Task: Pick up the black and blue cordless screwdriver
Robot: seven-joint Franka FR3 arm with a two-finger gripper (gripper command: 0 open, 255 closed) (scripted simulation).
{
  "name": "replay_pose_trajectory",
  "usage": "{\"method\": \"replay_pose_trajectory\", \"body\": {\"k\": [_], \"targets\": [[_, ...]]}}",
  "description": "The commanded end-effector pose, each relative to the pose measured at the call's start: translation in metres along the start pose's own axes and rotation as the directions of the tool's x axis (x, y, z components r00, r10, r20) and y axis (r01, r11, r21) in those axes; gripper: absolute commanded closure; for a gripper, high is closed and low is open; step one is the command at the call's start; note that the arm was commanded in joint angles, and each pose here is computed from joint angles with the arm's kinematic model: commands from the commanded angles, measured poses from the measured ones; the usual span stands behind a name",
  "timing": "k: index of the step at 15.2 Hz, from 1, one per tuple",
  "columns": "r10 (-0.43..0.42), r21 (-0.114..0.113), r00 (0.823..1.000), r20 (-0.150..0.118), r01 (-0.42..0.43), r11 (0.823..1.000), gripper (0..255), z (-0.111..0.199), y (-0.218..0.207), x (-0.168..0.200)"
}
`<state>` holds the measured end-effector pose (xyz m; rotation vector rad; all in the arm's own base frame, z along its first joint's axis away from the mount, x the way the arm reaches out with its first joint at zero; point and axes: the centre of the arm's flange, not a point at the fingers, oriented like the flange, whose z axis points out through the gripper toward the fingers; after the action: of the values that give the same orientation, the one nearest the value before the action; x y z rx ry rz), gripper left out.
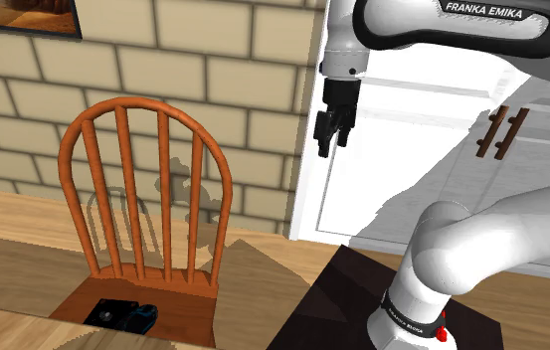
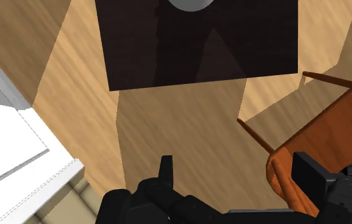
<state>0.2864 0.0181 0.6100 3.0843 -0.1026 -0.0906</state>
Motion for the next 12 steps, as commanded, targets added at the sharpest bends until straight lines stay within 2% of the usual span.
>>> {"method": "replay_pose_trajectory", "body": {"k": [1,12], "targets": [[0.0,0.0,1.0,0.0,0.0,1.0,0,0.0,0.0,0.0],[0.144,0.081,0.99,0.003,-0.144,0.986,0,0.089,-0.1,0.019]]}}
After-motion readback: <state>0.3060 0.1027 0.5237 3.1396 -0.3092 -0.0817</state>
